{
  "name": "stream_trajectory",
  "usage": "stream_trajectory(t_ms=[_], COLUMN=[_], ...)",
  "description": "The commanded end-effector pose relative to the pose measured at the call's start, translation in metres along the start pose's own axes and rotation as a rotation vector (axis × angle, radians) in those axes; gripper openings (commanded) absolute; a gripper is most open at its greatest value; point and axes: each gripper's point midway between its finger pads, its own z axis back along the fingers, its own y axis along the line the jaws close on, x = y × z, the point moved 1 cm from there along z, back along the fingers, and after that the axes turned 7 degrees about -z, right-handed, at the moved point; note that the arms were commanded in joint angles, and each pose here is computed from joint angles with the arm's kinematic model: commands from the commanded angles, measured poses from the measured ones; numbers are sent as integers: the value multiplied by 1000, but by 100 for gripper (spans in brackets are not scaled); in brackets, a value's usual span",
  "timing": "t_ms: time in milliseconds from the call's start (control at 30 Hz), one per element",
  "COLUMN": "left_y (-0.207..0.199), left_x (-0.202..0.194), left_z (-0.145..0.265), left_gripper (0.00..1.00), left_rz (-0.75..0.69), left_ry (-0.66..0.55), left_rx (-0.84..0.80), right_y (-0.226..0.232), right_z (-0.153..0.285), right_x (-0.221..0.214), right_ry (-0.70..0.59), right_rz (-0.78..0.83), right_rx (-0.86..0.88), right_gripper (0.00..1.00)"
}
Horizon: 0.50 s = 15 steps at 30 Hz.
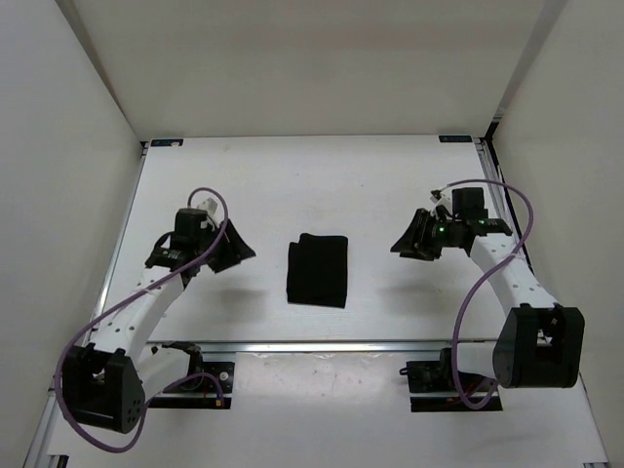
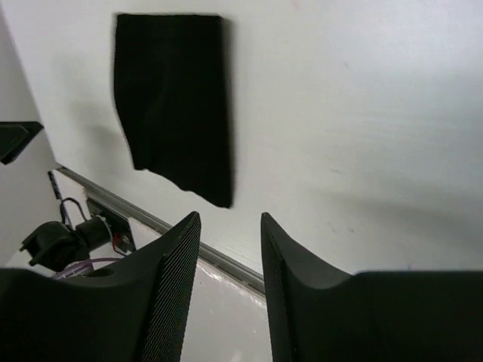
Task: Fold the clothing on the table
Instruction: Fold the skirt
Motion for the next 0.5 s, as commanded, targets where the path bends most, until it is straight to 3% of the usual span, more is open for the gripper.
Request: stream_trajectory(t_ms=[0, 67, 267, 467], left_y=[40, 40, 38, 35], left_x=[-59, -64, -53, -65], left_z=[1, 0, -6, -18], left_gripper=[67, 74, 74, 75], left_rz=[-21, -34, -34, -112], left_ry=[207, 226, 219, 326], left_rx=[129, 133, 101, 120], right_y=[-16, -26, -40, -34], right_z=[-2, -7, -17, -38], right_x=[-8, -12, -17, -35], right_ry=[2, 32, 77, 194], right_rz=[-7, -30, -55, 44], right_rx=[-94, -125, -138, -191], right_gripper=[44, 45, 46, 45])
